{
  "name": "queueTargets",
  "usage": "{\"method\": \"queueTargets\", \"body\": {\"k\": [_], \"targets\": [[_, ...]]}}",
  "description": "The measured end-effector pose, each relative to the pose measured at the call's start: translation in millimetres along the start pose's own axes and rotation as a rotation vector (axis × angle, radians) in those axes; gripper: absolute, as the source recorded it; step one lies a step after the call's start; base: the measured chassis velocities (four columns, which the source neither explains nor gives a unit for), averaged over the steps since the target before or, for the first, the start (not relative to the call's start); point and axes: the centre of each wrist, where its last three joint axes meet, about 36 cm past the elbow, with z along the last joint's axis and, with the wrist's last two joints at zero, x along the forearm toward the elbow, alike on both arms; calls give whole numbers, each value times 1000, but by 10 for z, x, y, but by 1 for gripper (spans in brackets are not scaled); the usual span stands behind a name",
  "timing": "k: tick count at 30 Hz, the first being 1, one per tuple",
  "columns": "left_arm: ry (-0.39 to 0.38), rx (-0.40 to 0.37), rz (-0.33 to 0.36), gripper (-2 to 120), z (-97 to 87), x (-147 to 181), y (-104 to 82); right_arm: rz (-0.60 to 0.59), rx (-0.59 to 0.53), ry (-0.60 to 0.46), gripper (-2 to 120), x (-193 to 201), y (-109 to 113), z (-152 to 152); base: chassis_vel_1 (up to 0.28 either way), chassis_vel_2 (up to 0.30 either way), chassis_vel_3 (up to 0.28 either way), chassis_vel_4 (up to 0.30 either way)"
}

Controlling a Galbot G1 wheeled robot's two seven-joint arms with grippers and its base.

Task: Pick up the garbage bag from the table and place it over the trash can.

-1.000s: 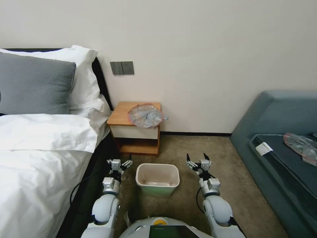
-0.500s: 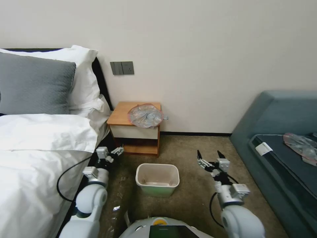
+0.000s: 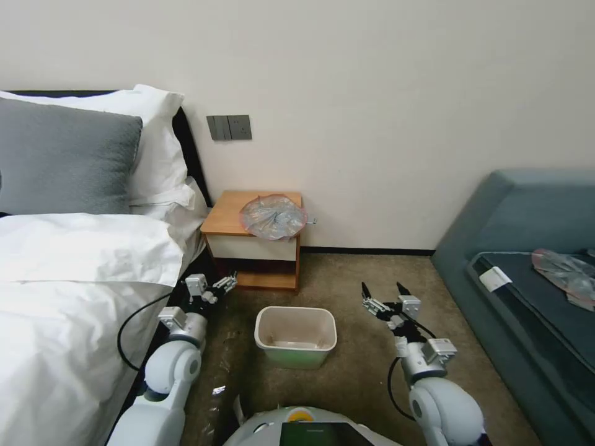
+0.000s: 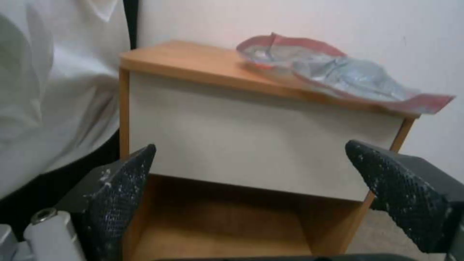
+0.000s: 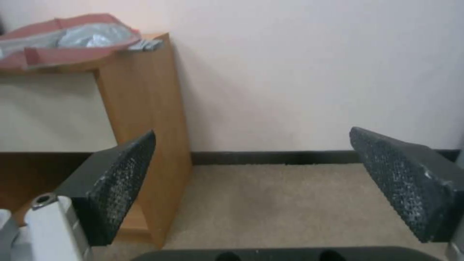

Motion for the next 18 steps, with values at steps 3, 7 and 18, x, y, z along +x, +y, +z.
{"method": "queueTargets", "body": {"k": [3,7,18], "targets": [[8,-3,-8,100,52,-21,-1,-23,5,-14,100,-141,-36,32,0,0,0,0],[-6,-27,-23,100,60,-12,14,-89,5,-71,100,-469,-113,-14,0,0,0,0],[-44,-76,-55,100,106,5,21,-254,328,-252,100,-1463,-219,26,0,0,0,0]]}}
